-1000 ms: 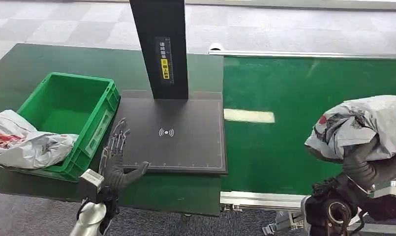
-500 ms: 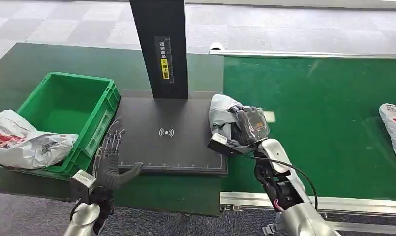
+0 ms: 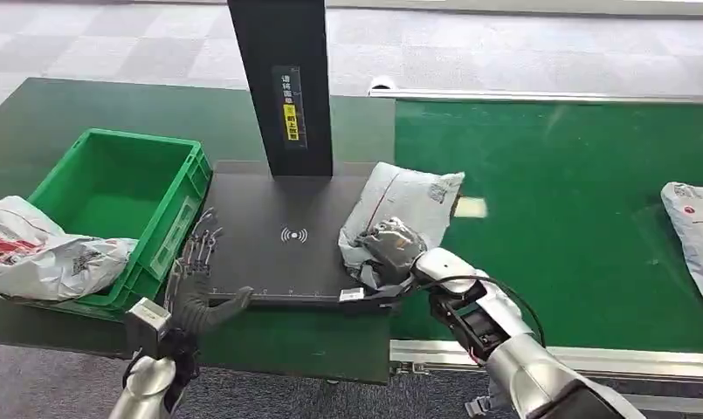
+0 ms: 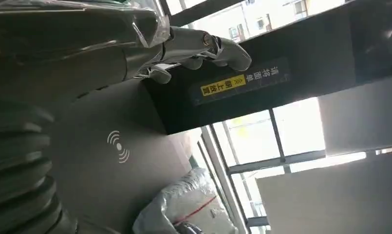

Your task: Moved the parcel from conveyor to table for the left to box.

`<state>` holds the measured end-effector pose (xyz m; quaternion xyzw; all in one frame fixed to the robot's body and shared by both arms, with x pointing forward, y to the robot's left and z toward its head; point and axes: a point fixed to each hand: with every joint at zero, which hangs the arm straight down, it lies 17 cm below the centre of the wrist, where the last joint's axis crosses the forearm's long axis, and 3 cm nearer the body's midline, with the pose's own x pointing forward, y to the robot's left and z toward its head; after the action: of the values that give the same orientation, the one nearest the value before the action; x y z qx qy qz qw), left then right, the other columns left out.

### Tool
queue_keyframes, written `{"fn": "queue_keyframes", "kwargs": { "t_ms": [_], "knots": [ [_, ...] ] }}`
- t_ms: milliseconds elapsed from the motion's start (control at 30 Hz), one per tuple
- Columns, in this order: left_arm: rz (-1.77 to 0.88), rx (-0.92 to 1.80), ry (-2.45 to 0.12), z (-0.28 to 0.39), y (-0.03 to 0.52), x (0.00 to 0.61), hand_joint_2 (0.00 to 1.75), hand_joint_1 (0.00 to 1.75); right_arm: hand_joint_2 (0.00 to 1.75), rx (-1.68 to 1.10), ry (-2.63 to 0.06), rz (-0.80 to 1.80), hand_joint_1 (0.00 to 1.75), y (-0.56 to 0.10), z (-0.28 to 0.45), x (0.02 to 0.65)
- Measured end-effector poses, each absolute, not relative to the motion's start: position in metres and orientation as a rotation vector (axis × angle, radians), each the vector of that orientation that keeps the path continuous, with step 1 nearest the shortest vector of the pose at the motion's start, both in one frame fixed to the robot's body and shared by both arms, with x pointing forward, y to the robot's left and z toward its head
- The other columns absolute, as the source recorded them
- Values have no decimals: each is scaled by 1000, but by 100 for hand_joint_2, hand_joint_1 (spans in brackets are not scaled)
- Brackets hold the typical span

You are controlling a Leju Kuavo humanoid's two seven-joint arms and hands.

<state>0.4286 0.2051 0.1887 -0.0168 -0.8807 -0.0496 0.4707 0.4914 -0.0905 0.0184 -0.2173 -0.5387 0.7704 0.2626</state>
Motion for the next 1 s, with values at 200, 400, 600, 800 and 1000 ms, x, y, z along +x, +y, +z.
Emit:
{"fn": "queue_keyframes", "kwargs": {
  "t_ms": [200, 400, 600, 800, 1000],
  "knots": [
    [-119, -44, -2155, 188, 204, 429, 175, 0, 175, -579, -1437, 2153, 175, -87, 13, 486],
    [-119, -45, -2154, 188, 204, 430, 175, 0, 175, -577, -1430, 2179, 175, -87, 11, 485],
    [-131, -54, -2152, 187, 201, 429, 175, 0, 175, -548, -1493, 2196, 175, -80, 14, 479],
    [-133, -70, -2158, 190, 196, 431, 175, 0, 175, -358, -1797, 2157, 175, -36, 30, 435],
    [-138, -89, -2156, 191, 192, 433, 175, 0, 175, -143, -2099, 2010, 175, 24, 78, 386]
  ]
}}
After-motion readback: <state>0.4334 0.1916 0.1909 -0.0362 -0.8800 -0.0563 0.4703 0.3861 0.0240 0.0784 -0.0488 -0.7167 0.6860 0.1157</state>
